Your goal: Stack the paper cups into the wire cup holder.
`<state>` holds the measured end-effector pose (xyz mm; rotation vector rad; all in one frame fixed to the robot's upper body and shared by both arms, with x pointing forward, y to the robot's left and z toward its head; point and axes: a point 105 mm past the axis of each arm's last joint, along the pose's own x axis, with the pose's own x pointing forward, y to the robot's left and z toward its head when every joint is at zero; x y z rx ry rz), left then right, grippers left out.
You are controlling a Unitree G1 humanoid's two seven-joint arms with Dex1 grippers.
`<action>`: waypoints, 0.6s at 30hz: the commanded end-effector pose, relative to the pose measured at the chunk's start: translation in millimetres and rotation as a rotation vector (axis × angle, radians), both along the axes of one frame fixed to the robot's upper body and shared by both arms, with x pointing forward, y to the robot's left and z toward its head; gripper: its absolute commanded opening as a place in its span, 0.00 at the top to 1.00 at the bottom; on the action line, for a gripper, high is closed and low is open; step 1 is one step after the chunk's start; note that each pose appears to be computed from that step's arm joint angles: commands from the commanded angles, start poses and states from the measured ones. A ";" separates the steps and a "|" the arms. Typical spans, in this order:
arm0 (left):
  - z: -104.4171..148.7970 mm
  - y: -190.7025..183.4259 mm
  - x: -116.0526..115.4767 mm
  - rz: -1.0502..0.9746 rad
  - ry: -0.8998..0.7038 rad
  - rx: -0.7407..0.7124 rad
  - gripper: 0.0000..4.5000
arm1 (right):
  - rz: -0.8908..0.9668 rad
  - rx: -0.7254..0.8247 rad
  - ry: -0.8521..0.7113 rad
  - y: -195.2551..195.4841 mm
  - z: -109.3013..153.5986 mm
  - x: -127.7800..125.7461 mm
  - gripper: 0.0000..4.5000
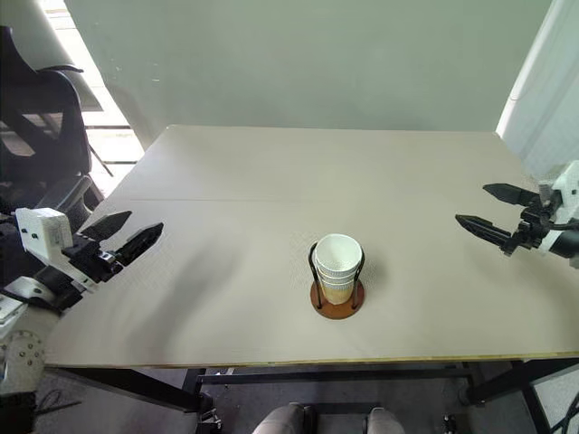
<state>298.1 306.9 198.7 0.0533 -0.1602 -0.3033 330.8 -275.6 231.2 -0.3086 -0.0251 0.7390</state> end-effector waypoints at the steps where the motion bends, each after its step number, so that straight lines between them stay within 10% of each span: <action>1: 14.3 5.1 -4.1 0.079 -0.074 0.006 0.16 | 0.002 -0.021 -0.042 -1.4 7.0 8.7 0.00; 18: -2.5 -7.6 -8.9 0.071 -0.042 0.003 0.16 | 0.047 -0.028 -0.027 11.0 2.2 21.2 0.00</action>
